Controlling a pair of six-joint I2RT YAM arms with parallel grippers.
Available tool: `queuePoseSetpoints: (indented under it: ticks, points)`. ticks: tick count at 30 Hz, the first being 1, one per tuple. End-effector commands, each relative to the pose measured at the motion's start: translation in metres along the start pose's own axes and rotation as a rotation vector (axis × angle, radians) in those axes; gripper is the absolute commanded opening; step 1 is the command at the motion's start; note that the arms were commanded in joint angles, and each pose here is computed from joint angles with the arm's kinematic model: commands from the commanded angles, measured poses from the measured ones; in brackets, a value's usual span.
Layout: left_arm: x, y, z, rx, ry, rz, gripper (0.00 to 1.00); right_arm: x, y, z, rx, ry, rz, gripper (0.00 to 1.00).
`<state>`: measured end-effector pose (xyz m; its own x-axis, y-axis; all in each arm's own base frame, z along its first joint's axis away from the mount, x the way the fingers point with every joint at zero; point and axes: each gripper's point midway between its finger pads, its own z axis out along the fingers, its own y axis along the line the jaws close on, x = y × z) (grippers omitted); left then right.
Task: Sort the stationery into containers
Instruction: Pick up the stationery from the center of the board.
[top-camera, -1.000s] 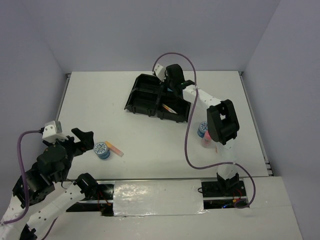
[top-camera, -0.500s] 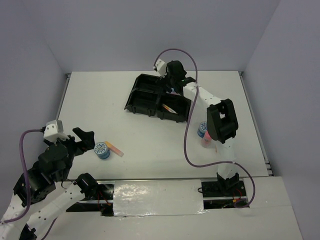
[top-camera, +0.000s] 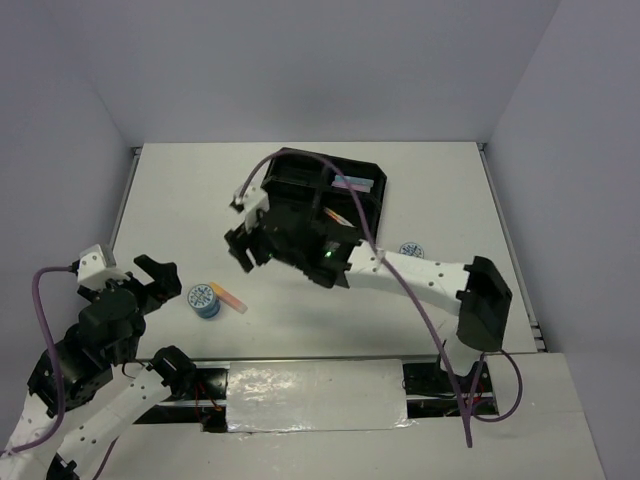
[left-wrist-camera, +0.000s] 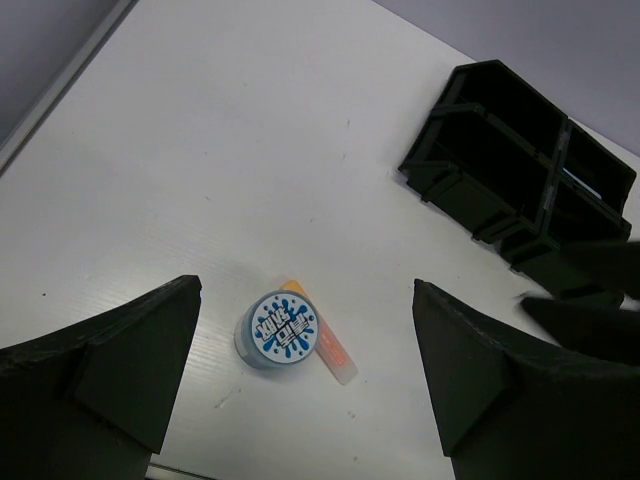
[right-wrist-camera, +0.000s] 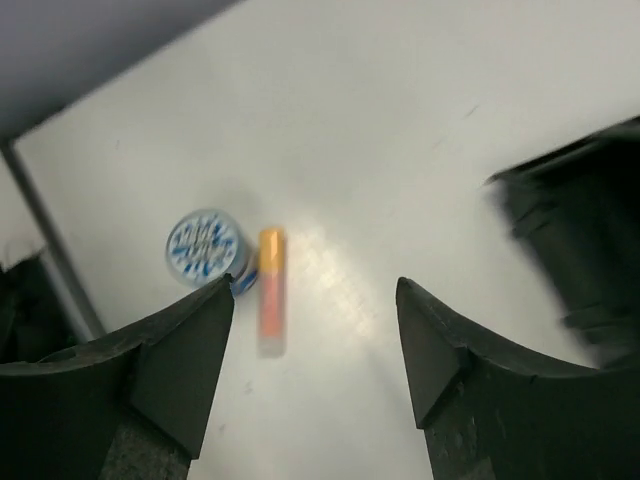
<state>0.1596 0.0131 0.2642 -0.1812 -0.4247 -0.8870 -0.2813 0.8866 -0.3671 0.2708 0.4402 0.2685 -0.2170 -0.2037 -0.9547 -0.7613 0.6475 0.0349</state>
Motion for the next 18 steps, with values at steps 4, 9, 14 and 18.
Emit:
queuePoseSetpoints:
  ticks: [4,9,14,18]
  points:
    - [-0.014,-0.006,-0.003,0.026,-0.038,-0.024,0.99,0.126,0.060,0.027,-0.086,0.274,0.086,0.69]
    - [-0.014,-0.009,-0.004,0.052,-0.038,-0.020,0.99,0.176,0.089,0.044,-0.150,0.394,0.011,0.64]
    - [-0.014,-0.009,-0.004,0.054,-0.038,-0.019,0.99,0.192,0.088,0.057,-0.135,0.438,-0.014,0.62]
    - [-0.014,-0.009,-0.005,0.058,-0.043,-0.024,0.99,0.206,0.093,0.067,-0.147,0.456,-0.016,0.62]
